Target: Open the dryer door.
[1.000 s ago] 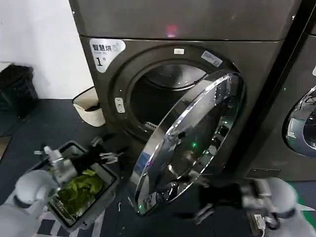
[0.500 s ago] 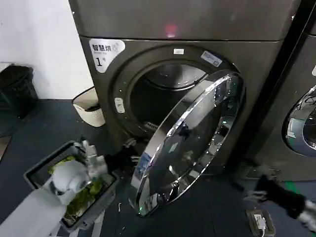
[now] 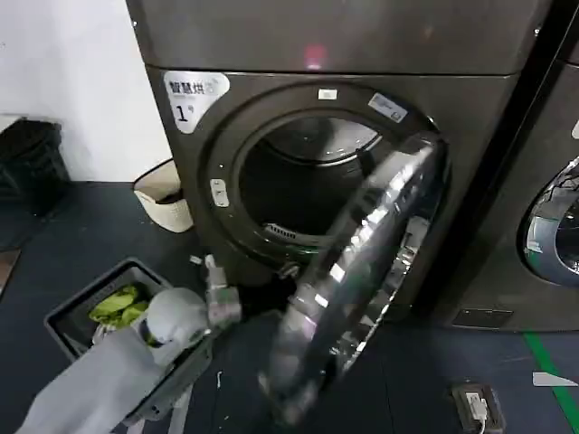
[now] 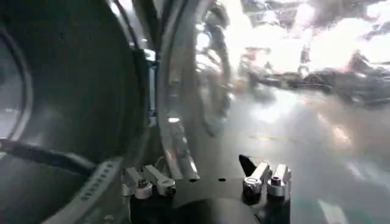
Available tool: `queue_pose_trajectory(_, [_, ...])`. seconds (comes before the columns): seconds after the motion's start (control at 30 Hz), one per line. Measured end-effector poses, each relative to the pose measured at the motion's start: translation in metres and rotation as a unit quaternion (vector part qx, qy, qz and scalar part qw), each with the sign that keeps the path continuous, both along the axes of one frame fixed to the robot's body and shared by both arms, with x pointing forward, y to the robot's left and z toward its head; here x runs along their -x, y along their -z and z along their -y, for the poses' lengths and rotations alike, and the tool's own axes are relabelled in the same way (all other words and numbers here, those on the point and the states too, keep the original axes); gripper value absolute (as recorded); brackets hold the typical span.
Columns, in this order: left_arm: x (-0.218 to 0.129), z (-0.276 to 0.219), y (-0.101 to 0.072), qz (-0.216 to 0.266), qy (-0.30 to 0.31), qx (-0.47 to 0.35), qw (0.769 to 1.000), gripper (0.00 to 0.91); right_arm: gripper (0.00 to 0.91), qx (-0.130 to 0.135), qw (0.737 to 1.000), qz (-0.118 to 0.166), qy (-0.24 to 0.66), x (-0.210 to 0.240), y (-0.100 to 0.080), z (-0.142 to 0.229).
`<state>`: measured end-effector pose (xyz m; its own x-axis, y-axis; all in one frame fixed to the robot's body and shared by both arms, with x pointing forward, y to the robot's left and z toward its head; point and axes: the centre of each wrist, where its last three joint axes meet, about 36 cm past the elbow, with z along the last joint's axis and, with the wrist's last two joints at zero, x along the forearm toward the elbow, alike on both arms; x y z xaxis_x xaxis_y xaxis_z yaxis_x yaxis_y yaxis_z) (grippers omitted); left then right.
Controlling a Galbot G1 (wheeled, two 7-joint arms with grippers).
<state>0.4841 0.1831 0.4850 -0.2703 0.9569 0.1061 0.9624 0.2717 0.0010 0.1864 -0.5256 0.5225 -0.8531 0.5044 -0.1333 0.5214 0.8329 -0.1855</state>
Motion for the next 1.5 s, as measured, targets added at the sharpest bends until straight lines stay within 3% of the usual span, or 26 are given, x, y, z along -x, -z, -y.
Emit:
queue_pose_trajectory(0.13, [0.0, 0.018, 0.003, -0.004, 0.012, -0.004, 1.0, 0.907, 0.907, 0.056, 0.996, -0.002, 0.067, 0.017, -0.006, 0.018])
queue_pose_trajectory(0.27, [-0.004, 0.041, 0.004, -0.009, 0.023, -0.004, 1.0, 0.907, 0.907, 0.056, 0.988, 0.014, 0.142, 0.034, -0.018, 0.032])
queue_pose_trajectory(0.53, [-0.008, 0.092, 0.001, 0.001, 0.053, -0.007, 0.999, 0.907, 0.907, 0.087, 0.974, 0.024, 0.207, 0.073, -0.044, 0.055])
queue_pose_trajectory(0.67, [-0.011, 0.115, -0.002, 0.011, 0.052, 0.001, 0.999, 0.907, 0.907, 0.113, 0.967, 0.005, 0.226, 0.09, -0.056, 0.057])
queue_pose_trajectory(0.87, [-0.018, 0.145, -0.001, 0.018, 0.062, 0.003, 0.998, 0.907, 0.907, 0.141, 0.956, 0.0, 0.257, 0.113, -0.074, 0.058])
queue_pose_trajectory(1.13, [-0.02, 0.181, -0.003, 0.037, 0.067, 0.005, 0.997, 0.907, 0.907, 0.149, 0.945, -0.006, 0.29, 0.136, -0.083, 0.065])
queue_pose_trajectory(1.5, [-0.028, 0.229, -0.009, 0.044, 0.063, 0.019, 0.997, 0.907, 0.907, 0.155, 0.94, -0.006, 0.303, 0.148, -0.083, 0.071])
